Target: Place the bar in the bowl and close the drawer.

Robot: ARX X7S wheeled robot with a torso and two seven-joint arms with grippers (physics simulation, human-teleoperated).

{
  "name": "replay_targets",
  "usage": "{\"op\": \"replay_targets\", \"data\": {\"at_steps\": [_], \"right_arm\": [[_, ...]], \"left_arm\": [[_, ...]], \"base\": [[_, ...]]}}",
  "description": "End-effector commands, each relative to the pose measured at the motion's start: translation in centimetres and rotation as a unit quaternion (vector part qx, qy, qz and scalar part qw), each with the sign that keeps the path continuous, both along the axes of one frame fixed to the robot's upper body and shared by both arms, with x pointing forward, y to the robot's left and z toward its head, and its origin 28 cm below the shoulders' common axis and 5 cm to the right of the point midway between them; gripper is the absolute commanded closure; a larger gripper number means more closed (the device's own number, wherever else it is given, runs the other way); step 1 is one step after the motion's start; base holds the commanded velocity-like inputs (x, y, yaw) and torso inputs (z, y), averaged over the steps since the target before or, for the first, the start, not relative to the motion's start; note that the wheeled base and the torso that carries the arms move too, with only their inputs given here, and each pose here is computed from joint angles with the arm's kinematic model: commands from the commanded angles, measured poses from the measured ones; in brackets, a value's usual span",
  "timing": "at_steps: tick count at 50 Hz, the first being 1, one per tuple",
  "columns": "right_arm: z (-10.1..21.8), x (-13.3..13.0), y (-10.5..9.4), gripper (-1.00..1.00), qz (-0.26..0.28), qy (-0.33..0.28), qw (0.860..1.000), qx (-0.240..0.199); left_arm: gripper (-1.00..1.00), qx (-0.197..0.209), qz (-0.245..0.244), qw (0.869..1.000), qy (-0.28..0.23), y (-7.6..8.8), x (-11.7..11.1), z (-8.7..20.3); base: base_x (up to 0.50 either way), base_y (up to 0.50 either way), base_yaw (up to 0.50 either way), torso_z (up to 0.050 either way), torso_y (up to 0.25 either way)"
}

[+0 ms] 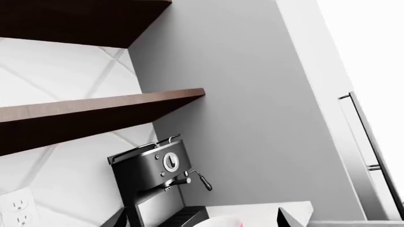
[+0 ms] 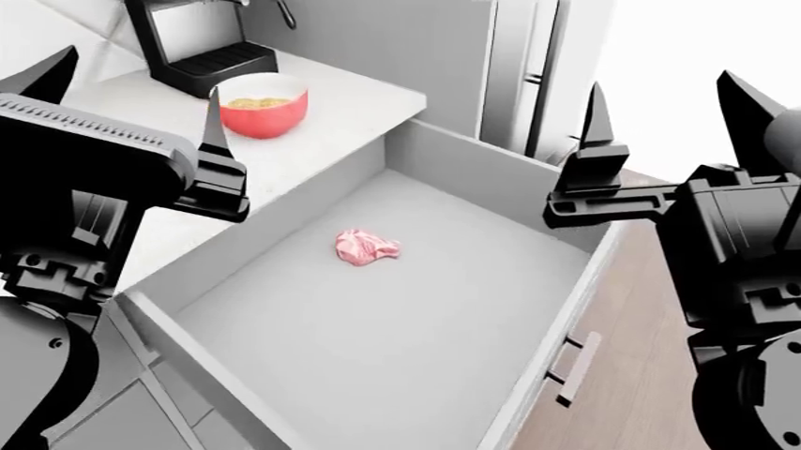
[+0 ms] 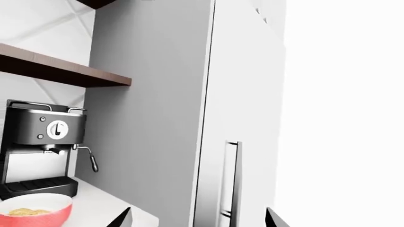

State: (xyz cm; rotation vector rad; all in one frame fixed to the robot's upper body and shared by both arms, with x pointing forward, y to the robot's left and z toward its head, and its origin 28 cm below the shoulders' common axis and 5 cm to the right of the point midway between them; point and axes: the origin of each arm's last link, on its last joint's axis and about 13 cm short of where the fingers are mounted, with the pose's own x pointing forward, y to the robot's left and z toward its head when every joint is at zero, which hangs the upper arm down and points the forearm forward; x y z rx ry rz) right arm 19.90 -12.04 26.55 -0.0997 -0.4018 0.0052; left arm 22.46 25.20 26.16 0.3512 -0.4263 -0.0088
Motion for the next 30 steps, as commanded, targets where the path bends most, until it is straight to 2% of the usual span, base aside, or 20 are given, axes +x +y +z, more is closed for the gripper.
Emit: {"op": "replay_targets", "data": {"at_steps": [1, 15, 30], "right_arm": [[0.22, -0.13, -0.05, -1.00, -0.001, -0.005, 1.000, -0.003], [0.40, -0.35, -0.14, -1.00, -0.002, -0.011, 1.000, -0.006], [0.45, -0.42, -0.10, -1.00, 0.002, -0.015, 1.000, -0.008]], "left_arm": [[-1.00, 0.001, 0.001, 1.000, -0.001, -0.02, -0.02, 0.06], [-1.00, 0.003, 0.002, 1.000, -0.002, -0.03, 0.04, -0.07], [-1.00, 0.004, 0.004, 1.000, -0.001, 0.10, -0.08, -0.13]], "base": [[0.31, 0.15, 0.00, 0.000, 0.000], [0.18, 0.06, 0.00, 0.000, 0.000], [0.22, -0.07, 0.00, 0.000, 0.000]]}}
